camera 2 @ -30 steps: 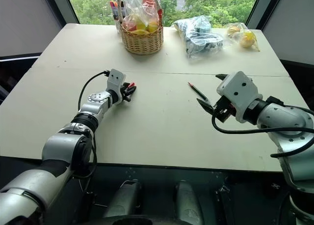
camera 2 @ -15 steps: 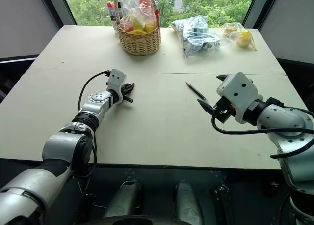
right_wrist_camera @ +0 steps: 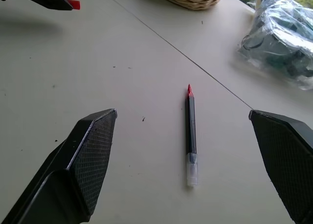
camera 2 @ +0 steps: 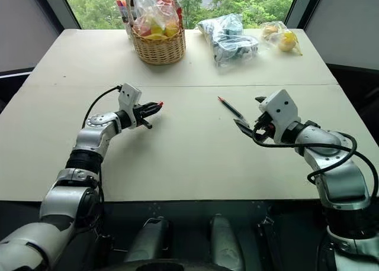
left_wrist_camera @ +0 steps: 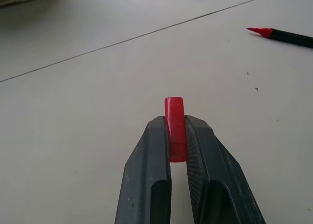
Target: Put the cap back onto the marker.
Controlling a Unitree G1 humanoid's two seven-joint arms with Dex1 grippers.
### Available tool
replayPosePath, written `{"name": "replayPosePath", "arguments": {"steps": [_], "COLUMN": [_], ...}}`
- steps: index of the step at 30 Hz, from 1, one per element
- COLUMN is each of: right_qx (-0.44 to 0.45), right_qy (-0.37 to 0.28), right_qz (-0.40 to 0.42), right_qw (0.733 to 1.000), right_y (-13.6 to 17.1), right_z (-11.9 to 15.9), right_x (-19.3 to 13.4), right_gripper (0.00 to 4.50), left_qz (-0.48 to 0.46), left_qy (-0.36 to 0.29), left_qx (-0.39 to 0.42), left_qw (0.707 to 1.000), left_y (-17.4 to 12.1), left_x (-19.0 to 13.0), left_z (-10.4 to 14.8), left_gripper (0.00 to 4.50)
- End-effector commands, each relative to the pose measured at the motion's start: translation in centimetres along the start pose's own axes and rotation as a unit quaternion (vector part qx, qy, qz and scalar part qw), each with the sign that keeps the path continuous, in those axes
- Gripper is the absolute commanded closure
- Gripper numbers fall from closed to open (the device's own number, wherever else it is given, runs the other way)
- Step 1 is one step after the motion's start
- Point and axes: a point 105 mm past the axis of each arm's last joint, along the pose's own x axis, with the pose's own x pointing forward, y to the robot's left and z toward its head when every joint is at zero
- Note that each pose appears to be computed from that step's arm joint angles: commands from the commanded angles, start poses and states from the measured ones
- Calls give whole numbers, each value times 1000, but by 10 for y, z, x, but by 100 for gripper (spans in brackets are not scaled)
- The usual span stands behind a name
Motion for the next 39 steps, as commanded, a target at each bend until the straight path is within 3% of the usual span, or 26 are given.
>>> {"name": "replayPosePath", "arguments": {"steps": [1,8,14,18,27,38,39], "right_qx": [-18,-3,19,39,94,134,131], "right_qy": [-32,-44,-29,7,18,84,84], "right_qz": [-1,16,34,34,7,34,39], "right_qw": [999,999,999,999,995,987,987], "right_y": [-8,-14,-14,-15,-27,-20,-20], "right_z": [10,5,-16,-47,-60,-87,-87], "right_x": [16,56,81,92,104,99,99], "right_gripper": [0,0,0,0,0,0,54], "left_qz": [-9,-26,-2,10,35,41,42], "left_qy": [-29,-13,-4,3,-2,-3,-4], "left_qx": [17,38,38,41,38,39,40], "left_qw": [999,999,999,999,999,998,998], "left_y": [-10,-27,-29,-34,-30,-30,-30], "left_x": [-17,-44,-58,-68,-78,-79,-78], "left_z": [32,37,35,31,35,36,36], "left_gripper": [444,444,444,444,444,444,450]}}
